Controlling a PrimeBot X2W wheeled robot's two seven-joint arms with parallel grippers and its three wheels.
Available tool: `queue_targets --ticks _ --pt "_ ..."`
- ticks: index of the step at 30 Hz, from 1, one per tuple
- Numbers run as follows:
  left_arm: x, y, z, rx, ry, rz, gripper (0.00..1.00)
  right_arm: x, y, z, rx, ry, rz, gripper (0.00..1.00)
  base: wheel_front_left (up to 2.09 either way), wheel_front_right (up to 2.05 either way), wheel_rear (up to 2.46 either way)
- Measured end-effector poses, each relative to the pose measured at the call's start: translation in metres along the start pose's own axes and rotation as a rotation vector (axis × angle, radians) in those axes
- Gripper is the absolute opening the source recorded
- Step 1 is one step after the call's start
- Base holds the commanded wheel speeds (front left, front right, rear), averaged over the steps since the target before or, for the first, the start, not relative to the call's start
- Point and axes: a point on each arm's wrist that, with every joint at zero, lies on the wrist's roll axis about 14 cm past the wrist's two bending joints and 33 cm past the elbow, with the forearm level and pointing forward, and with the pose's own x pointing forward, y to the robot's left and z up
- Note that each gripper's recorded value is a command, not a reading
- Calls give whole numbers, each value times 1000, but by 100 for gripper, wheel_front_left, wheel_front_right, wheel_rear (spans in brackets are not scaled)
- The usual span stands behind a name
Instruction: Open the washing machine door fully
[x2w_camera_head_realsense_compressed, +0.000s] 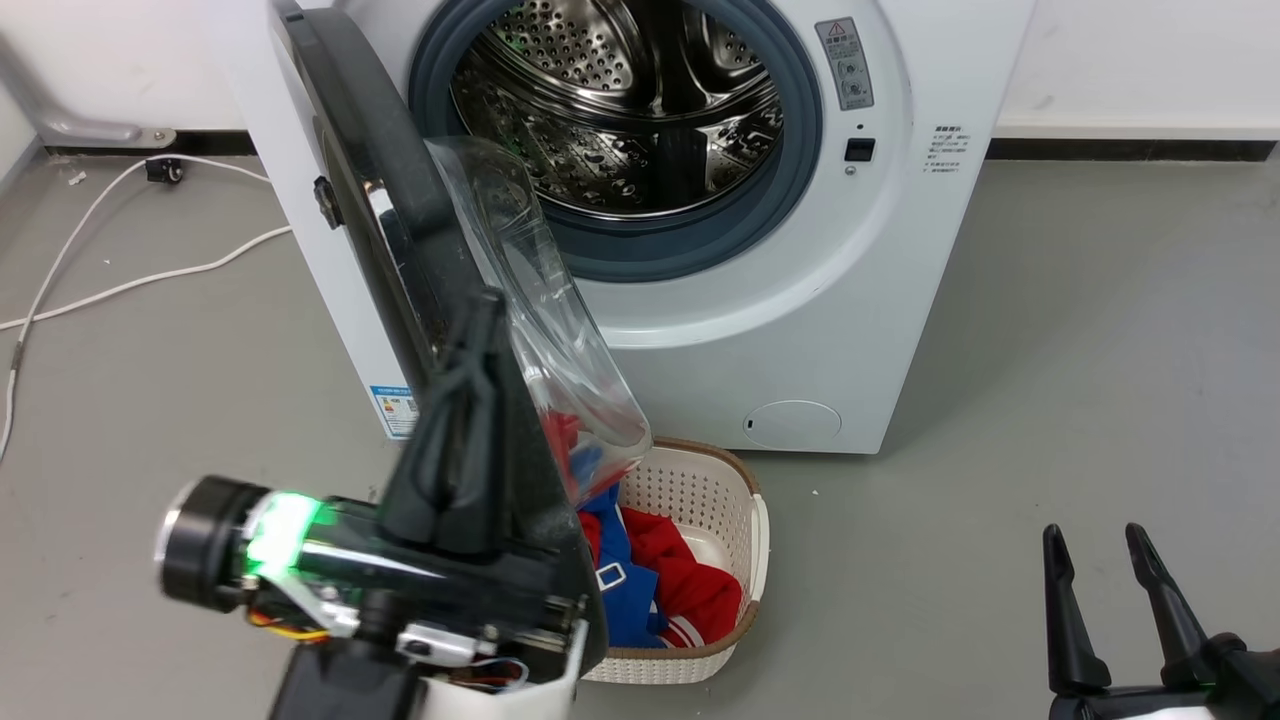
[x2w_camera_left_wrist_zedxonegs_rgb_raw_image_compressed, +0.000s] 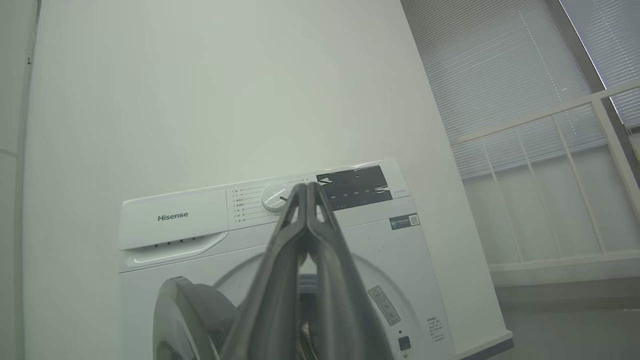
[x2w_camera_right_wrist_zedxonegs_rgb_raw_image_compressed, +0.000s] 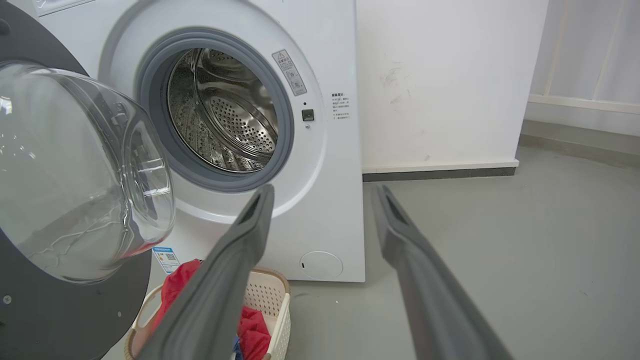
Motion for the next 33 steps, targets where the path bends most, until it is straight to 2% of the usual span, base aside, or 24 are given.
queue_targets --ticks 8,20,27,33 --pt "-15 -41 -31 -123 119 -107 0 3 3 0 6 -3 9 100 0 0 0" --pt "-61 -90 -77 -240 338 -235 0 9 6 -3 9 4 19 100 0 0 0" --pt "-90 -102 -104 -272 470 -258 0 13 9 -6 11 11 29 100 0 0 0" --pt "-114 -98 -129 -276 584 -226 0 15 10 -10 12 23 31 100 0 0 0"
